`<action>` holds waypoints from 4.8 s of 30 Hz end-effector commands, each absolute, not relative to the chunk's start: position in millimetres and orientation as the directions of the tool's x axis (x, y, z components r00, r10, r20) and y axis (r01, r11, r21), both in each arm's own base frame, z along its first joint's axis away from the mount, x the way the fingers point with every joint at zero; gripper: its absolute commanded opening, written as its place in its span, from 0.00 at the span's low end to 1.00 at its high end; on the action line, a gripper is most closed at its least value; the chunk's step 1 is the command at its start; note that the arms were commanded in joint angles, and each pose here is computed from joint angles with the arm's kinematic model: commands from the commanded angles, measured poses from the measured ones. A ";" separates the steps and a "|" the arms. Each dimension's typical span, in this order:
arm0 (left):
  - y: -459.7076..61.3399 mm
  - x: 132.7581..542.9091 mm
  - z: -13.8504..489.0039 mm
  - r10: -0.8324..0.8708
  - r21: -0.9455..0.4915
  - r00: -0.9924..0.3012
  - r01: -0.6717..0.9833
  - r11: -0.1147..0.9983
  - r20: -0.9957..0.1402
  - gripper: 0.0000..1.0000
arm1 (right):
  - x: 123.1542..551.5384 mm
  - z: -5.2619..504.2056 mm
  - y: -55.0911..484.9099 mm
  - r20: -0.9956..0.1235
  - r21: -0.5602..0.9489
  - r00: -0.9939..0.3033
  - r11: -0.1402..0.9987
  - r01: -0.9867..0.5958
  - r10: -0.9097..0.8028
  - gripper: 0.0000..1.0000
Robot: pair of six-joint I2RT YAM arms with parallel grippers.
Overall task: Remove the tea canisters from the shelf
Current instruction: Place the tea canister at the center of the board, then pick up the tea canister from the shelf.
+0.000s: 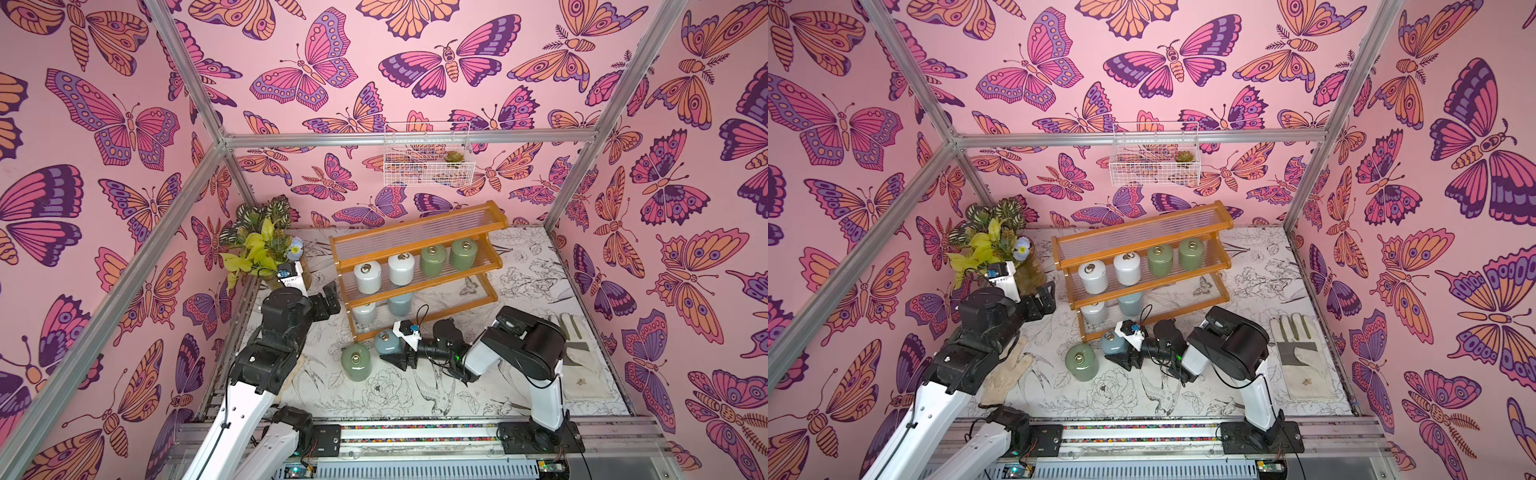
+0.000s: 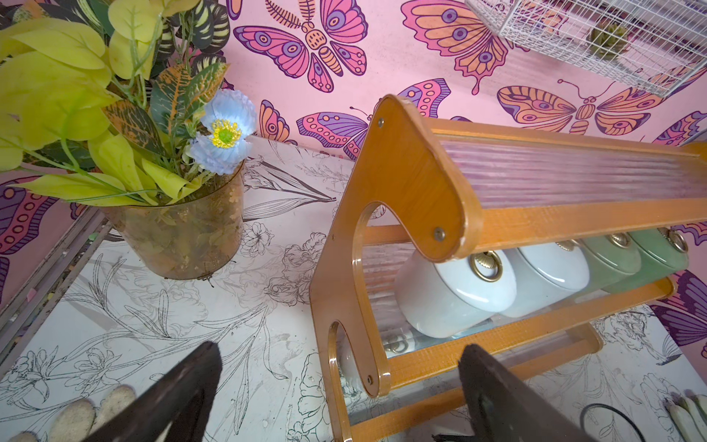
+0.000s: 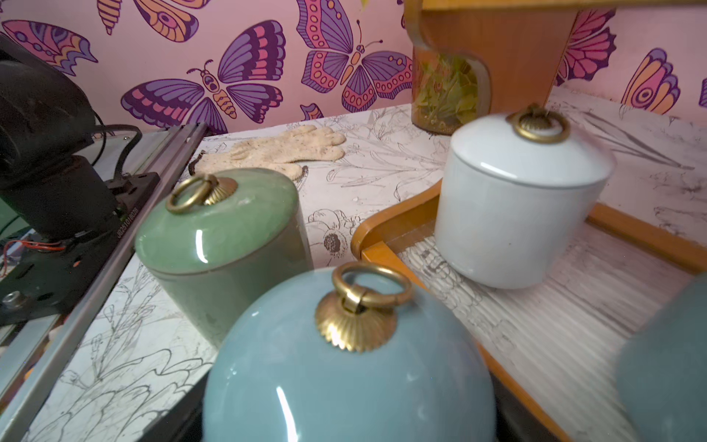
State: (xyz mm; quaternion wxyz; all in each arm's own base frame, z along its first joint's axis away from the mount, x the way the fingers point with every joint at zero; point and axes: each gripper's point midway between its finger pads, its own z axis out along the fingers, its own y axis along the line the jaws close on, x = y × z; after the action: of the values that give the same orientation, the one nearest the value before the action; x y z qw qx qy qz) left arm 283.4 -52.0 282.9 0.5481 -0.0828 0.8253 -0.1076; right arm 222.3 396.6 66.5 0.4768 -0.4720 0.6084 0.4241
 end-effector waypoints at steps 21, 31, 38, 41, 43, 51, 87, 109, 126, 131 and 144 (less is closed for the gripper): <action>-49.8 283.0 281.7 -0.266 -0.275 -0.376 -0.030 0.961 -0.887 1.00 | 225.2 74.3 416.6 -0.989 0.106 -0.119 0.141 -0.984 -0.087 0.80; -48.4 284.7 281.2 -0.254 -0.261 -0.377 -0.035 0.965 -0.891 1.00 | 228.0 83.7 420.5 -0.992 0.096 -0.107 0.138 -0.986 -0.074 0.99; -50.7 287.3 282.5 -0.247 -0.257 -0.380 -0.024 0.966 -0.891 1.00 | 232.6 119.8 416.0 -0.998 0.033 -0.040 0.158 -0.987 -0.045 0.99; -55.1 289.0 284.5 -0.249 -0.268 -0.380 -0.003 0.963 -0.891 1.00 | 243.7 144.8 407.5 -1.000 0.020 -0.023 0.211 -0.977 -0.014 0.99; -57.5 289.8 284.9 -0.254 -0.277 -0.381 0.007 0.961 -0.889 1.00 | 256.3 163.1 398.2 -0.999 0.038 -0.035 0.265 -0.964 0.016 0.99; -64.6 287.1 290.5 -0.250 -0.290 -0.376 0.054 0.955 -0.893 1.00 | 305.3 215.1 352.0 -0.987 -0.007 -0.080 0.545 -0.838 -0.136 0.99; -111.7 283.9 302.5 -0.164 -0.299 -0.377 0.334 0.894 -0.911 1.00 | 403.6 274.7 103.5 -0.992 0.049 -0.118 0.993 -0.108 0.036 0.97; -110.4 279.8 296.1 -0.188 -0.319 -0.372 0.330 0.888 -0.909 1.00 | 429.2 263.6 145.5 -0.999 0.044 -0.009 0.935 -0.353 0.043 0.99; -108.1 279.1 298.8 -0.192 -0.315 -0.361 0.323 0.892 -0.913 1.00 | 455.2 241.6 150.8 -0.997 0.076 -0.024 0.926 -0.370 0.072 0.99; -108.5 281.4 298.3 -0.187 -0.312 -0.365 0.322 0.894 -0.912 1.00 | 461.6 225.5 151.2 -0.997 0.077 -0.051 0.929 -0.362 0.063 0.99; -106.6 285.7 294.6 -0.182 -0.305 -0.373 0.303 0.903 -0.910 1.00 | 454.2 239.1 157.7 -1.000 0.030 -0.007 0.912 -0.409 0.029 0.60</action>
State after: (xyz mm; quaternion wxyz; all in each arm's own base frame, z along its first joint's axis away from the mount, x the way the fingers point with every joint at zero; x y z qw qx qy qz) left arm 282.4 -109.9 291.3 0.5491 0.0405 0.8035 -0.2266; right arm 456.1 156.9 210.3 0.6677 -0.1270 0.7166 0.1568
